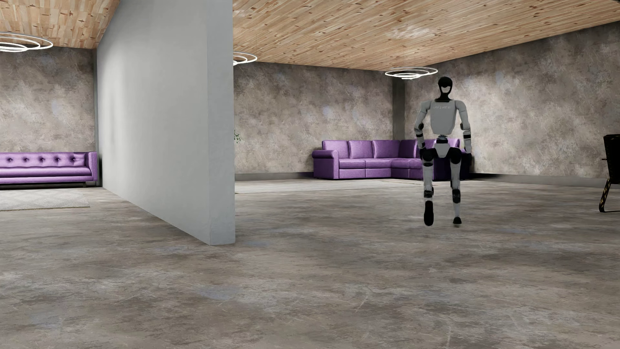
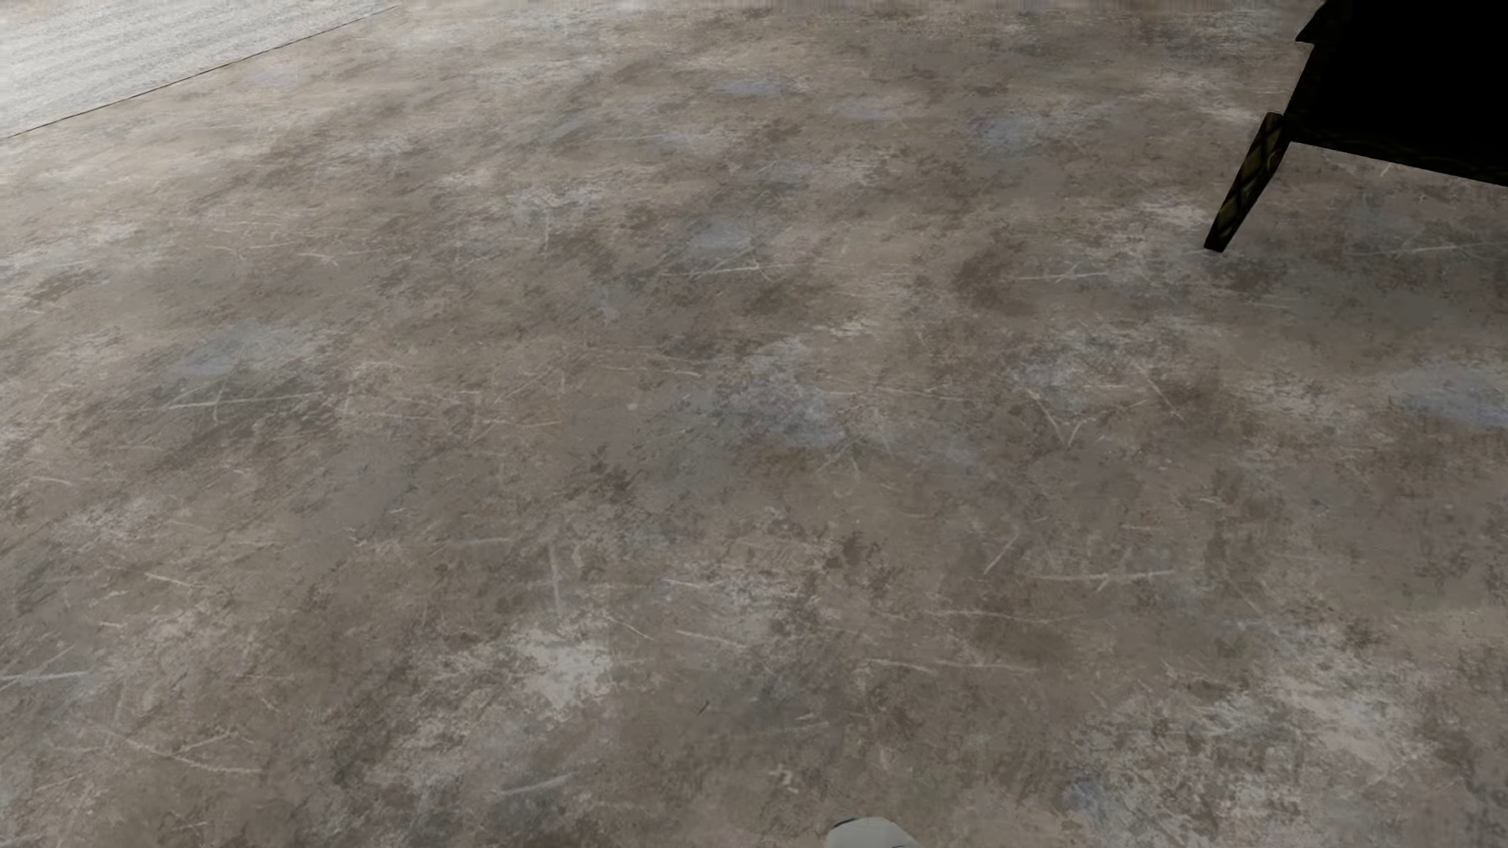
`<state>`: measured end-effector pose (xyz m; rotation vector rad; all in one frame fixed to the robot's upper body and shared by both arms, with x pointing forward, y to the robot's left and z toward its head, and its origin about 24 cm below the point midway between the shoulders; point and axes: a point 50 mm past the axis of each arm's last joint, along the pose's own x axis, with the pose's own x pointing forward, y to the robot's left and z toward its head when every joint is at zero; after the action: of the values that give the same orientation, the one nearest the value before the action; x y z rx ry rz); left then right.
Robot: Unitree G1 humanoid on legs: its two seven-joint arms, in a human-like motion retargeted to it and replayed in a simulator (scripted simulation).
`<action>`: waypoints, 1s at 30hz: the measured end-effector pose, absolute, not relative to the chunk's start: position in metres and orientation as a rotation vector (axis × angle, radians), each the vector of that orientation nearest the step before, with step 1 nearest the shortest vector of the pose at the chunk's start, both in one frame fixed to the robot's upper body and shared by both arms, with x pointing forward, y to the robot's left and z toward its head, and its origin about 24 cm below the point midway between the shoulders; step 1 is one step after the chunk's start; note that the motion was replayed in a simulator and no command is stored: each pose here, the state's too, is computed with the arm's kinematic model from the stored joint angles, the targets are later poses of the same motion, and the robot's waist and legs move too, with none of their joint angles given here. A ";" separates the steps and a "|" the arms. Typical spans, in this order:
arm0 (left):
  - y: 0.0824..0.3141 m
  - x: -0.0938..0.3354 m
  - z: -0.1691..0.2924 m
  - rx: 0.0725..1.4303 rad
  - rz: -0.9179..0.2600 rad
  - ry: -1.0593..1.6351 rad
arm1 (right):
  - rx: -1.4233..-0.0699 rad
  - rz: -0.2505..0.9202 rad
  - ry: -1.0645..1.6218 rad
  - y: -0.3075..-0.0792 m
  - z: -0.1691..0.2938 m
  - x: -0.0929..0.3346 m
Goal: Walk towards the sofa
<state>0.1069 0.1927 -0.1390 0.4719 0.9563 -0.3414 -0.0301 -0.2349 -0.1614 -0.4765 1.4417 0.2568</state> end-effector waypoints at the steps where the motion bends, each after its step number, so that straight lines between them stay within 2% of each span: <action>1: 0.189 0.093 -0.146 0.506 -0.401 1.008 | -0.474 0.265 1.418 -0.231 -0.162 -0.023; 6: 0.204 -0.006 -0.164 0.553 -0.491 1.319 | -0.466 0.277 1.137 -0.217 -0.151 0.054; 10: 0.210 -0.055 -0.162 0.526 -0.483 1.462 | -0.478 0.226 0.901 -0.221 -0.124 0.121; 12: 0.211 -0.073 -0.161 0.507 -0.461 1.527 | -0.443 0.169 0.903 -0.226 -0.124 0.120; 14: 0.208 -0.079 -0.161 0.528 -0.511 1.542 | -0.413 0.159 1.002 -0.225 -0.137 0.093; 16: 0.210 -0.052 -0.165 0.533 -0.473 1.480 | -0.422 0.207 1.098 -0.218 -0.149 0.070; 19: 0.208 0.014 -0.163 0.509 -0.391 1.278 | -0.449 0.275 1.230 -0.216 -0.159 0.029; 21: 0.204 0.068 -0.150 0.524 -0.390 1.082 | -0.454 0.279 1.299 -0.221 -0.159 0.003; 25: 0.211 0.163 -0.109 0.512 -0.265 0.777 | -0.439 0.280 1.392 -0.223 -0.158 -0.032; 27: 0.213 0.177 -0.101 0.527 -0.258 0.732 | -0.441 0.289 1.447 -0.222 -0.160 -0.045; 29: 0.210 0.160 -0.110 0.495 -0.253 0.783 | -0.449 0.288 1.503 -0.225 -0.160 -0.058; 30: 0.207 0.138 -0.125 0.478 -0.265 0.874 | -0.476 0.314 1.542 -0.228 -0.160 -0.066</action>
<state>0.1376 0.2069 -0.1254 0.4781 0.8738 -0.2649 -0.0657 -0.2283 -0.1604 -0.4765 1.5418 0.3136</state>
